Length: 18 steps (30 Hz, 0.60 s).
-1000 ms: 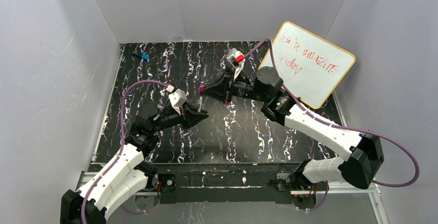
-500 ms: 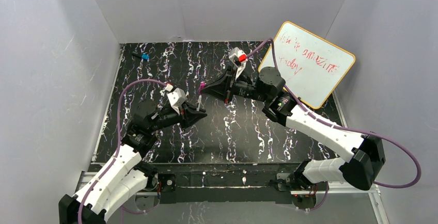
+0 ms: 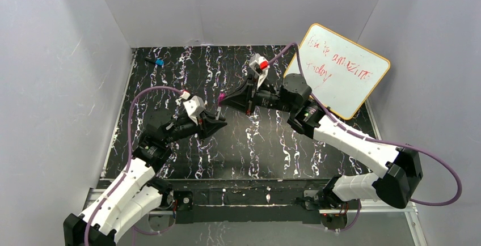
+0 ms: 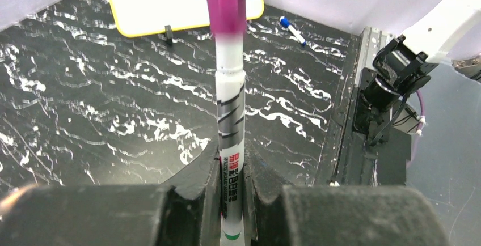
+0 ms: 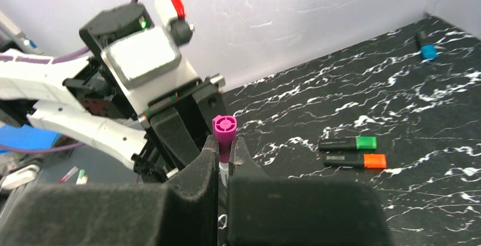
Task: Insert the pens into the pen caps
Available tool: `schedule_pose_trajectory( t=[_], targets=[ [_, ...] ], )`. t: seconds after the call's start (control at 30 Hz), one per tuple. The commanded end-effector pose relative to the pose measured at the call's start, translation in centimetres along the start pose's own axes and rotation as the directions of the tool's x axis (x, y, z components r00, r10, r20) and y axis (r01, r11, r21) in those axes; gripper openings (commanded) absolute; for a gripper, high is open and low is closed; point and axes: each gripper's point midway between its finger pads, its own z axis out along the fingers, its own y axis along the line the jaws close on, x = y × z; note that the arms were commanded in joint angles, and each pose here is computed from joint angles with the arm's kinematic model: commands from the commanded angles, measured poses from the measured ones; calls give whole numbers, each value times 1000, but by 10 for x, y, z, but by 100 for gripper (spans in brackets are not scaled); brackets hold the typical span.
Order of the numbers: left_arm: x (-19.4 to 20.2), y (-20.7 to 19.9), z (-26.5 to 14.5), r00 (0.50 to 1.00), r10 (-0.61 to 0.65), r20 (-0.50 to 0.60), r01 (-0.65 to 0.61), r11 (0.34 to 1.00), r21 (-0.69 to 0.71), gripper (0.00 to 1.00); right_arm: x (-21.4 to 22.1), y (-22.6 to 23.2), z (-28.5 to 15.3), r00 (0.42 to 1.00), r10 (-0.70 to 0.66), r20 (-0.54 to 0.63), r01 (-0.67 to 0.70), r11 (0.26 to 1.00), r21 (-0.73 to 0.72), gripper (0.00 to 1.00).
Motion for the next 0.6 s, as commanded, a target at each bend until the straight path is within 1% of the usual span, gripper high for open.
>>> schedule_pose_trajectory(
  t=[0.0, 0.2, 0.43, 0.57],
  targets=[
    [-53, -1, 2, 985, 114, 127, -115, 993, -6, 0, 16, 3, 4, 997, 16, -69, -19, 999, -32, 1],
    [-63, 1, 6, 982, 125, 140, -126, 992, -8, 0, 22, 6, 5, 996, 24, -88, -29, 998, -52, 1],
    [-77, 7, 6, 974, 155, 165, -150, 988, -43, 0, 26, 5, 5, 995, 32, -97, -37, 998, -50, 1],
    [-78, 7, 8, 974, 147, 170, -142, 989, -41, 0, 25, 5, 5, 995, 38, -93, -43, 998, -49, 1]
  ],
)
